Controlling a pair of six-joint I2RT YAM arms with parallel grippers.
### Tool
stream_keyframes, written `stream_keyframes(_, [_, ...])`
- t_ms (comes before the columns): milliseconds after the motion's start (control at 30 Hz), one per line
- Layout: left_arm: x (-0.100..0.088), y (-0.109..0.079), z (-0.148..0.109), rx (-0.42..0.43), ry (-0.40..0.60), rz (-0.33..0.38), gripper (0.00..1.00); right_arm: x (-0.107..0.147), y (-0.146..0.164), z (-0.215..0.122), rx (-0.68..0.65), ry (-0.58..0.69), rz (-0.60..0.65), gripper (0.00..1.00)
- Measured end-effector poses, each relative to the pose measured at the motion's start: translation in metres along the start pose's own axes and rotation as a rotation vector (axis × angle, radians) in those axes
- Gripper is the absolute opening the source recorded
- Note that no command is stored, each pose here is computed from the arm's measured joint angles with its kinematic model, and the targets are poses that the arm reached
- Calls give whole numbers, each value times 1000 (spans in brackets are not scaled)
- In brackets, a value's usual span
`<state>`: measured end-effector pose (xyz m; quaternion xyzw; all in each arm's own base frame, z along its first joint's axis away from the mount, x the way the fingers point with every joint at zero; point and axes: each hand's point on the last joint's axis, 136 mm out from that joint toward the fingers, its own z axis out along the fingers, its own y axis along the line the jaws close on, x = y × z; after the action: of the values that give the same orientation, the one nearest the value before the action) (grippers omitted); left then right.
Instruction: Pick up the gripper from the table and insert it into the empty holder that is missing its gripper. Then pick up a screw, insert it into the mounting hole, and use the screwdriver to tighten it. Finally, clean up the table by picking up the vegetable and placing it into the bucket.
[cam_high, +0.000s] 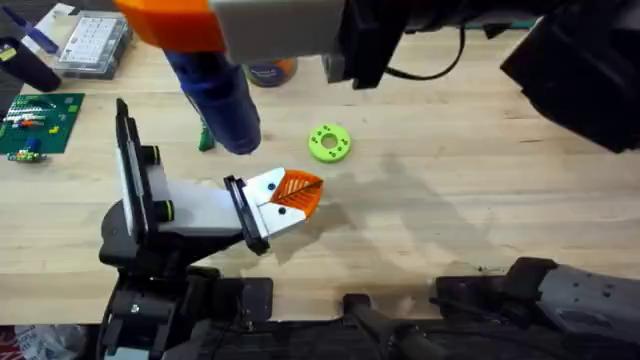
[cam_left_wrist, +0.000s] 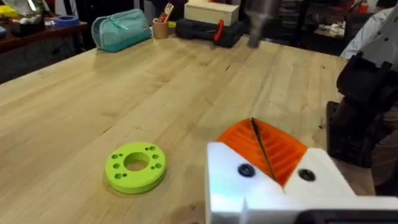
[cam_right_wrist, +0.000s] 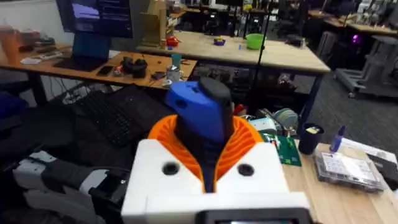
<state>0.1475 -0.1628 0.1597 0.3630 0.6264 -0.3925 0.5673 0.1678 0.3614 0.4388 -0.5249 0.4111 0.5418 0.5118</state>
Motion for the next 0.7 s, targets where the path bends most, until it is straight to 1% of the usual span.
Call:
stream_keyframes(500, [0,0,0,0,0,0,14,7,0,0,1,25,-82,47])
stream_keyframes(600, [0,0,0,0,0,0,14,16,-4,-1,20,58,-89,47])
stream_keyframes(700, [0,0,0,0,0,0,14,27,-13,-2,73,101,-114,47])
